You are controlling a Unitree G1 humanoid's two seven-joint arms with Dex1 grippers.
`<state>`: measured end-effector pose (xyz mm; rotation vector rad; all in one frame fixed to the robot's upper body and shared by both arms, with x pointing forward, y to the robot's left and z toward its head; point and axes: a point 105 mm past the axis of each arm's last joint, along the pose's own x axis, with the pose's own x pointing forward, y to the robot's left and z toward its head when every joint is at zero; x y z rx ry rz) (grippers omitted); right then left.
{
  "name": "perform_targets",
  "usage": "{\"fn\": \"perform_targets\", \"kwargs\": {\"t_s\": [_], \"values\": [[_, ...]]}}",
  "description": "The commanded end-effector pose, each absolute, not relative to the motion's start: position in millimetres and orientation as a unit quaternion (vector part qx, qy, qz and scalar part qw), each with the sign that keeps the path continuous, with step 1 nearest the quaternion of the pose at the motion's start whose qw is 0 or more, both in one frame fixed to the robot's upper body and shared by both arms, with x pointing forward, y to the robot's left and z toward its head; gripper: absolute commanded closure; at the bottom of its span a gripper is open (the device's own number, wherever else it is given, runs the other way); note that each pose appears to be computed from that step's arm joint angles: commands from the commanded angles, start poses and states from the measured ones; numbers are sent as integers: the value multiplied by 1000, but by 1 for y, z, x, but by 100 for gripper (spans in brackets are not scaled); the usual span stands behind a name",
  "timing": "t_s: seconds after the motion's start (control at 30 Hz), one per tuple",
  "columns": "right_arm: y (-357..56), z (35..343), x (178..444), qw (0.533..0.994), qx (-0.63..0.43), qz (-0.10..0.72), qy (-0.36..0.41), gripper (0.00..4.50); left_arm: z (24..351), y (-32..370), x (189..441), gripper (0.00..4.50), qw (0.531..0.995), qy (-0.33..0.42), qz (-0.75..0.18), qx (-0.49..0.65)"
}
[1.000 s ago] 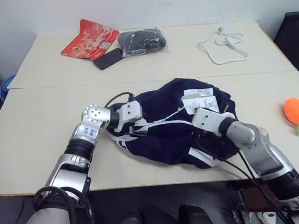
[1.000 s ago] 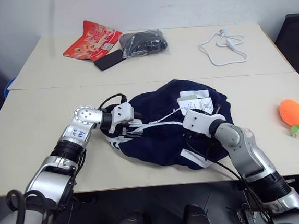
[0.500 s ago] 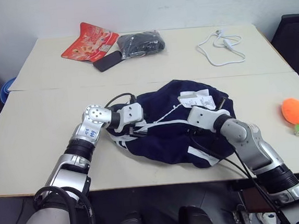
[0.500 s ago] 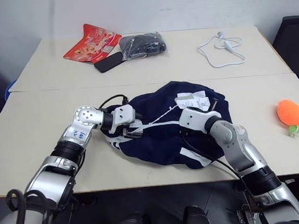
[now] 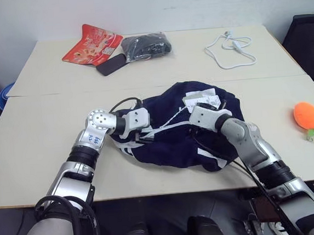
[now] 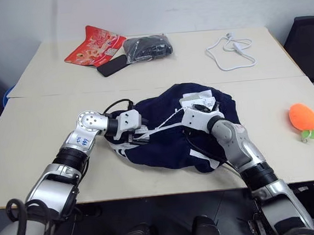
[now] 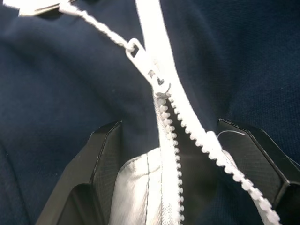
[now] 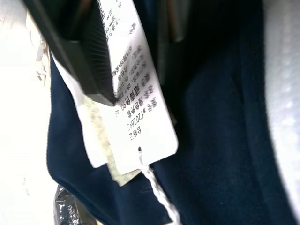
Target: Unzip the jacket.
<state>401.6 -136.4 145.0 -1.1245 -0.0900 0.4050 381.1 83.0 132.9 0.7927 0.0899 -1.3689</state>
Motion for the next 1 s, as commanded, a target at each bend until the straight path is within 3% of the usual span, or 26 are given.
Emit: {"fn": "perform_targets", "kwargs": {"t_s": [0.03,0.3,0.47,0.67,0.73,0.8,1.0], "values": [[-139,155,401,827,-529,180,-60,446,121,86,381,116,696,64,-611,371],[-175,169,389,812,-564,145,-54,449,118,85,378,116,694,63,-614,371],[-220,190,372,720,-682,115,-53,449,114,85,377,116,691,65,-617,372],[-270,196,354,696,-712,93,-16,449,112,82,377,116,689,64,-619,370],[-277,195,349,734,-673,90,-13,449,112,81,377,116,688,63,-621,370],[-280,192,345,741,-664,93,-9,449,111,79,377,116,687,62,-622,370],[-282,193,337,861,-500,89,0,449,113,76,378,116,686,58,-623,370]]}}
